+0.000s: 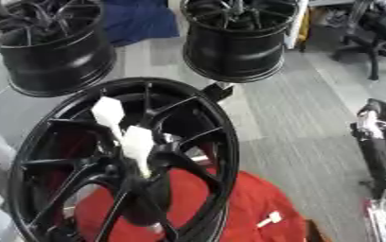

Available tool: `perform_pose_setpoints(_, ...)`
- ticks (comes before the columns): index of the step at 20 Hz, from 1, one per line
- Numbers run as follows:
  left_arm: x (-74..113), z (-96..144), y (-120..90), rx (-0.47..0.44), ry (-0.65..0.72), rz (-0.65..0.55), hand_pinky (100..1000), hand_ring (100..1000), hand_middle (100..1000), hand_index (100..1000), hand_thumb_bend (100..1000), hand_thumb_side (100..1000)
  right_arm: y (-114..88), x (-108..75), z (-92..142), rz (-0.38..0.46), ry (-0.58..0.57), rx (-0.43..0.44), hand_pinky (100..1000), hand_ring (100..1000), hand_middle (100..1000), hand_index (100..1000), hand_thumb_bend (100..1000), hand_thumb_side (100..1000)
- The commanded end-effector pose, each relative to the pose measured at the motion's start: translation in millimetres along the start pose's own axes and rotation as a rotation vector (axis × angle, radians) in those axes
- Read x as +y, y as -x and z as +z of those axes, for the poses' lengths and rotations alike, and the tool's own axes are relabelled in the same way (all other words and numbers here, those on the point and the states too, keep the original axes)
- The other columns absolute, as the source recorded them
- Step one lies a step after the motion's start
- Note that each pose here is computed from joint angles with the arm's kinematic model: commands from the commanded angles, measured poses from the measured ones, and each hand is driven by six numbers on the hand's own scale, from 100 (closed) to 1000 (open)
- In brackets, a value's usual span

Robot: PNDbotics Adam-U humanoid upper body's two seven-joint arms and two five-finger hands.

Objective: Pull the pin out of the wheel hub.

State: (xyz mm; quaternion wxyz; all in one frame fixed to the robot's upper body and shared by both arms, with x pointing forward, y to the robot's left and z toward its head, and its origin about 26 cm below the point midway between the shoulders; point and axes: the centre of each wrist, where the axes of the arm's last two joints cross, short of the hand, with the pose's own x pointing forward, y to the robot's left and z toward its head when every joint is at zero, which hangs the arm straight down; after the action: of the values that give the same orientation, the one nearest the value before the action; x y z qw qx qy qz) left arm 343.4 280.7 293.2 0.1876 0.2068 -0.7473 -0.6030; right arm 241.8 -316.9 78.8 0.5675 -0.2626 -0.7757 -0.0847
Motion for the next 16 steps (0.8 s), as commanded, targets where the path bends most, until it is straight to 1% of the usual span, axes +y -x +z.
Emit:
perform_pose_setpoints(1, 11.8, 1.4, 0.3, -0.036, 0.161, -0.107, 681, 649, 835, 894, 118, 252, -6.7, -0.8, -5.4, 0.008, -0.024, -0.035, 573, 559, 566, 745, 100, 576)
perform_pose_setpoints(4, -2.4, -12.6, 6.2, -0.079, 0.271, -0.131, 687, 625, 825, 891, 184, 254, -6.6, -0.2, -5.4, 0.006, -0.031, -0.034, 573, 559, 566, 745, 100, 578)
perform_pose_setpoints(6, -14.4, -26.9, 9.8, -0.115, 0.334, -0.142, 692, 632, 824, 890, 248, 257, -6.1, 0.1, -4.9, 0.004, -0.034, -0.031, 573, 559, 566, 745, 100, 579)
perform_pose_setpoints(9, -31.7, -47.5, 15.8, -0.162, 0.439, -0.171, 690, 634, 823, 893, 306, 267, -5.2, -0.2, -4.2, 0.003, -0.034, -0.027, 573, 558, 566, 745, 100, 579)
perform_pose_setpoints(11, -37.3, -59.2, 20.8, -0.18, 0.481, -0.191, 687, 634, 824, 893, 329, 287, -4.8, -0.1, -3.9, 0.002, -0.034, -0.025, 573, 559, 566, 745, 100, 580)
perform_pose_setpoints(16, -48.7, -80.9, 36.1, -0.198, 0.58, -0.234, 690, 644, 849, 900, 398, 394, -4.0, 0.9, -3.0, -0.004, -0.037, -0.021, 573, 559, 567, 745, 100, 584)
